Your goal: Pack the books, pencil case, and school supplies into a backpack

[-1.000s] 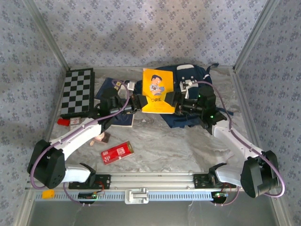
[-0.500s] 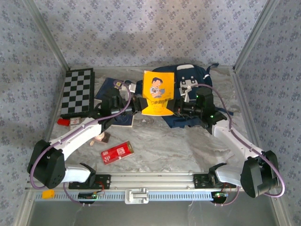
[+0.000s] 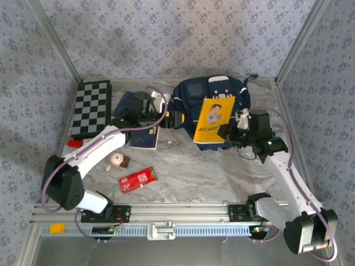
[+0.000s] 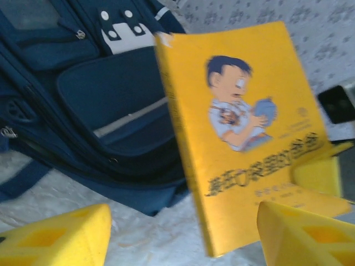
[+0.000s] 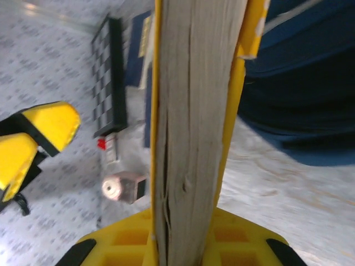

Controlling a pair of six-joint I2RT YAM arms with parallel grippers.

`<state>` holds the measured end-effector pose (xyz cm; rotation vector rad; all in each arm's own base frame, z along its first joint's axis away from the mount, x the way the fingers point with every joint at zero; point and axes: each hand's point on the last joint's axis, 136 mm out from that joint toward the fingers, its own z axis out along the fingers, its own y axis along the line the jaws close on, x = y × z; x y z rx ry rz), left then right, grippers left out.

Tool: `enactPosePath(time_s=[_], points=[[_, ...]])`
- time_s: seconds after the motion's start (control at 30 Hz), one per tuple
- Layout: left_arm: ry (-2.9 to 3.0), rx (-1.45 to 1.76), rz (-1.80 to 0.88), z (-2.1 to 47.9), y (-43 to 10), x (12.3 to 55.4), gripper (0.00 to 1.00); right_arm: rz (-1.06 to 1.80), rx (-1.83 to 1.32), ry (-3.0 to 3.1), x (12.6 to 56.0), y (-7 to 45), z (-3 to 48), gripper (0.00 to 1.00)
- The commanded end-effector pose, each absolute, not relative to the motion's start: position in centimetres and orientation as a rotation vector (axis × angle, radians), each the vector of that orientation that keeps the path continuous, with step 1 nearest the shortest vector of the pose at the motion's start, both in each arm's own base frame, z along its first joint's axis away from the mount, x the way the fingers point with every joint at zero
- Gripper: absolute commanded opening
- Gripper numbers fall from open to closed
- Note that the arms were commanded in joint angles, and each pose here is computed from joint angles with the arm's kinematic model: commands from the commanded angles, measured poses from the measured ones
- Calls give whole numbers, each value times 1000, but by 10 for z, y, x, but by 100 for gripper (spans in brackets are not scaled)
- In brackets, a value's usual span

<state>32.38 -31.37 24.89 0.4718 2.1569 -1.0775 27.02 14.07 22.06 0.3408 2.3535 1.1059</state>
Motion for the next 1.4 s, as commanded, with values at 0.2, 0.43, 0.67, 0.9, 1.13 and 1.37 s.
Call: enactPosePath(time_s=[0.2, 0.43, 0.67, 0.9, 1.13, 1.37], points=[[2039, 1109, -688, 194, -382, 328, 74, 846, 668, 2305, 233, 58, 204, 0], [1970, 1355, -441, 155, -425, 347, 79, 841, 812, 2280, 220, 35, 198, 0], [2016, 1470, -369, 120, -453, 367, 84, 882, 829, 2270, 219, 35, 196, 0], [2078, 1498, -356, 94, -471, 383, 81, 915, 827, 2274, 218, 39, 193, 0], [2138, 1481, -354, 82, -471, 386, 37, 921, 777, 2283, 217, 41, 190, 0], [2115, 1438, -414, 120, -473, 374, 0, 911, 781, 2293, 213, 41, 191, 0]])
